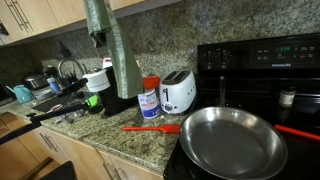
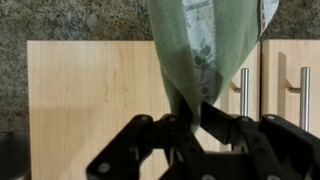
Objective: Put the green towel on the orange lid
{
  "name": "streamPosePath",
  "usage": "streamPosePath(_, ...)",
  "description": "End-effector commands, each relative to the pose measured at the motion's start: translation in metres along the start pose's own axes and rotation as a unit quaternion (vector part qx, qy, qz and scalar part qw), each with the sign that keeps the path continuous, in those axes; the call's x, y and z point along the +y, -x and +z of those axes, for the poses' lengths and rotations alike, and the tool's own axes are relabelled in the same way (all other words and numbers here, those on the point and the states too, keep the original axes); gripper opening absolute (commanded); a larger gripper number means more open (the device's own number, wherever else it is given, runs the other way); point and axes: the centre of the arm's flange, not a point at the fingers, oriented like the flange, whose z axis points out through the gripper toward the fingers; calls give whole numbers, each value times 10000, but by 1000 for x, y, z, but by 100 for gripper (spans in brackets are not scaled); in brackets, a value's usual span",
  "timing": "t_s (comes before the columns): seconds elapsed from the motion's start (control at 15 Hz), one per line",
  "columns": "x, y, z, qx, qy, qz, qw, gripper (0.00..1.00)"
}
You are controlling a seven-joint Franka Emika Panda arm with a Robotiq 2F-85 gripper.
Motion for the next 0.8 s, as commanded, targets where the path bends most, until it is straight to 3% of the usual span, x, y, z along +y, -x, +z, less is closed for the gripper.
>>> streamPosePath(0.0, -11, 4, 12, 227, -271, 163, 9992, 3)
streamPosePath(0.33, -27, 18, 37, 403, -867, 407, 9946, 3)
streamPosePath(0.67, -22, 28, 61, 386, -998, 738, 9915, 3)
streamPosePath(0.73, -32, 32, 50, 236, -954, 649, 9930, 11)
